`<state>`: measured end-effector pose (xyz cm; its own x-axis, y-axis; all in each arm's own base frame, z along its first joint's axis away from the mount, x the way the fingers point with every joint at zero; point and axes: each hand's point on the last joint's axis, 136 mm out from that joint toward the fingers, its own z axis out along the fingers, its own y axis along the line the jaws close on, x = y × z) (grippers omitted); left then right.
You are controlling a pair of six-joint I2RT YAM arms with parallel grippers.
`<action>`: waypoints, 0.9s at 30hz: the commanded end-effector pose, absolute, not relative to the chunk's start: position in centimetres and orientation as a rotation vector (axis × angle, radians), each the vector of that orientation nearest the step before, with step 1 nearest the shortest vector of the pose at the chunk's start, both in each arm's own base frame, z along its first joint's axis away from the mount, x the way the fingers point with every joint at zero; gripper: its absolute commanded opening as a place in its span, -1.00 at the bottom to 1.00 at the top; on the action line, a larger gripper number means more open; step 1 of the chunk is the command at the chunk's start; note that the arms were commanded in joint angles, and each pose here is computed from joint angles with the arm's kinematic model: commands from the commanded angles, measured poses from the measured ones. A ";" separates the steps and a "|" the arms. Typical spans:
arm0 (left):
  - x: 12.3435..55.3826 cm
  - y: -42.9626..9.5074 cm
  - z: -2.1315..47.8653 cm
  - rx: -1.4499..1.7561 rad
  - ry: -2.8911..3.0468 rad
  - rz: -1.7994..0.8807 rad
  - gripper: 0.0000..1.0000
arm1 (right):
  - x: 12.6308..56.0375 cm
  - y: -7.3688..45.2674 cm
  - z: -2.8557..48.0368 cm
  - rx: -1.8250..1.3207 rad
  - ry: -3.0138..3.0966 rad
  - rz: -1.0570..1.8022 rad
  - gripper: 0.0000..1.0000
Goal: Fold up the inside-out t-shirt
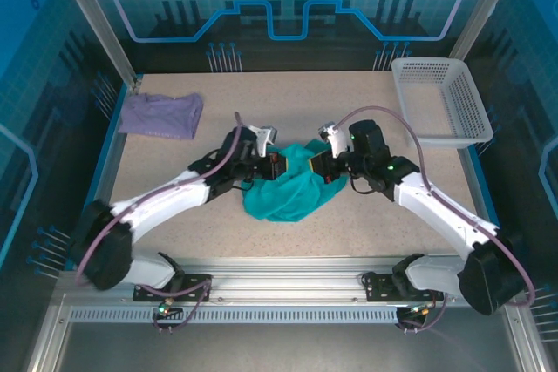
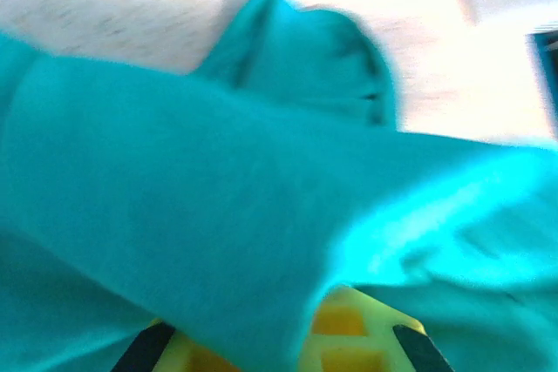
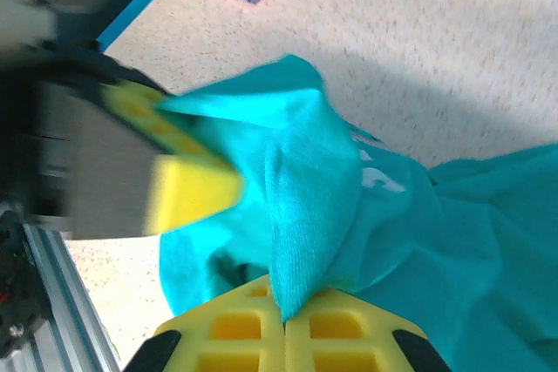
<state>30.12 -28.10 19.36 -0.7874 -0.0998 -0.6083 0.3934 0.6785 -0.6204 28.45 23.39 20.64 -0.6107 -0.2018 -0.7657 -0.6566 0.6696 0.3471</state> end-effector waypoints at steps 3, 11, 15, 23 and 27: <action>23.6 -28.6 27.3 0.542 1.996 -1.313 -1.00 | 26.3 23.7 22.7 -0.836 2.051 0.861 -1.00; 21.6 -26.9 30.3 0.580 1.800 -1.415 -1.00 | 27.6 22.3 22.3 -0.679 2.169 0.780 -0.90; 22.0 -26.8 30.3 0.594 1.785 -1.394 -1.00 | 28.0 19.2 20.7 -0.534 2.335 0.565 -0.71; 23.4 -26.6 29.6 0.565 1.815 -1.305 -1.00 | 23.6 20.1 24.9 -0.710 2.139 0.687 -0.30; 23.7 -26.8 29.3 0.559 1.825 -1.308 -1.00 | 21.8 23.0 26.6 -0.747 2.048 0.928 -0.20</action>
<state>23.00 -26.72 27.62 -0.6373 -0.0759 -0.7668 0.6959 0.3707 -0.6151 23.50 20.64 26.55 -0.5247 -0.2102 -0.8250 -0.6865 0.6776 0.2639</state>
